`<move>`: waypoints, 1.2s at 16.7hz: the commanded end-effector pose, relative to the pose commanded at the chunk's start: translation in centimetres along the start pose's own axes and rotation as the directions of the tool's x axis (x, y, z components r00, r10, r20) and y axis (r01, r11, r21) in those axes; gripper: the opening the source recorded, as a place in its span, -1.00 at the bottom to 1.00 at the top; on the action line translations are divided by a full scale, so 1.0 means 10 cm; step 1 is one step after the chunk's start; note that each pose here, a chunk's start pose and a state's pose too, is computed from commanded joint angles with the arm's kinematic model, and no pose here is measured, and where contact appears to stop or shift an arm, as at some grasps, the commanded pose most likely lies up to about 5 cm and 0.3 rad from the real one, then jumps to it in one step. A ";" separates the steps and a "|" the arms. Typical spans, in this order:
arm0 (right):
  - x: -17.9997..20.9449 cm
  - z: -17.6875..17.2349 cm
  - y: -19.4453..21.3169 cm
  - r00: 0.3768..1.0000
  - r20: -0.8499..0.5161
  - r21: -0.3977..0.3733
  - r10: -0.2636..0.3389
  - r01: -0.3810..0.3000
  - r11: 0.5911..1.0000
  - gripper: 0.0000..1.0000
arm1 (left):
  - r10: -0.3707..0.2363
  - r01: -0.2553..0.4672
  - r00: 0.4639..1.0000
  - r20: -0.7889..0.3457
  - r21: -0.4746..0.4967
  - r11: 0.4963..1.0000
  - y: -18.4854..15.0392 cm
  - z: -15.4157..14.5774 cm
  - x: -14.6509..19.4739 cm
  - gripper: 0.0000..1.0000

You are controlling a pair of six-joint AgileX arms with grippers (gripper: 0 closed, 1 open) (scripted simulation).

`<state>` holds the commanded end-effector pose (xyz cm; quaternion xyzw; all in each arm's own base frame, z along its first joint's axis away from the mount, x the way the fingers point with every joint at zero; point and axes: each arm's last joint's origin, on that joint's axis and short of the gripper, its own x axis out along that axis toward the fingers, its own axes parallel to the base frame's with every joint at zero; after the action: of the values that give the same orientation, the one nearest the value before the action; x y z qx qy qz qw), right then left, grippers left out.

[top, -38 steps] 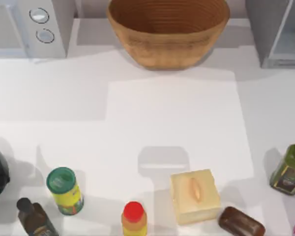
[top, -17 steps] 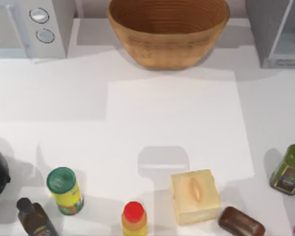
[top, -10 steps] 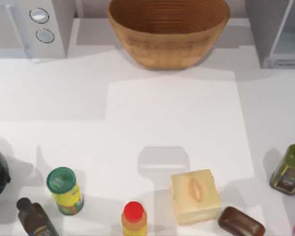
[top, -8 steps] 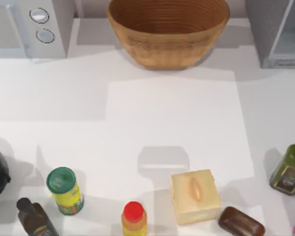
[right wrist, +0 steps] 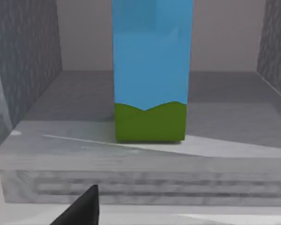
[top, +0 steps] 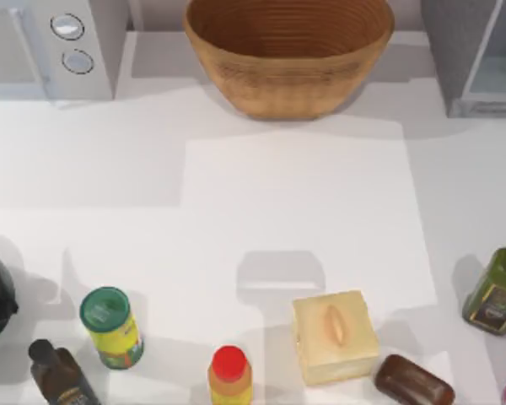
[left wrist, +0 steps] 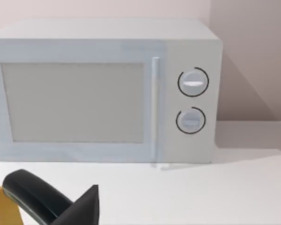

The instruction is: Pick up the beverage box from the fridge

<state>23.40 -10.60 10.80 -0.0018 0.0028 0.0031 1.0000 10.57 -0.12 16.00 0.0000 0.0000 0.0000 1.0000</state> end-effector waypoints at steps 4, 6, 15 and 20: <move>0.63 -0.01 -0.05 1.000 0.000 -0.003 -0.003 0.003 1.000 1.00 | 0.000 0.000 1.000 0.000 0.000 1.000 0.00 0.00 0.00 1.00; 1.00 0.01 -0.04 1.000 0.001 -0.002 -0.006 0.006 1.000 1.00 | 0.000 0.000 1.000 0.000 0.000 1.000 0.00 0.00 0.00 1.00; 1.88 0.12 0.24 1.000 0.001 0.002 -0.016 0.016 1.000 1.00 | 0.000 0.000 1.000 0.000 0.000 1.000 0.00 0.00 0.00 1.00; 1.91 0.11 0.22 1.000 -0.002 0.003 -0.017 0.017 1.000 1.00 | 0.000 0.000 1.000 0.000 0.000 1.000 0.00 0.00 0.00 1.00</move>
<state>42.45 -8.23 11.80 -0.0004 0.0035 -0.0055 1.0000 10.57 -0.12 16.00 0.0000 0.0000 0.0000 1.0000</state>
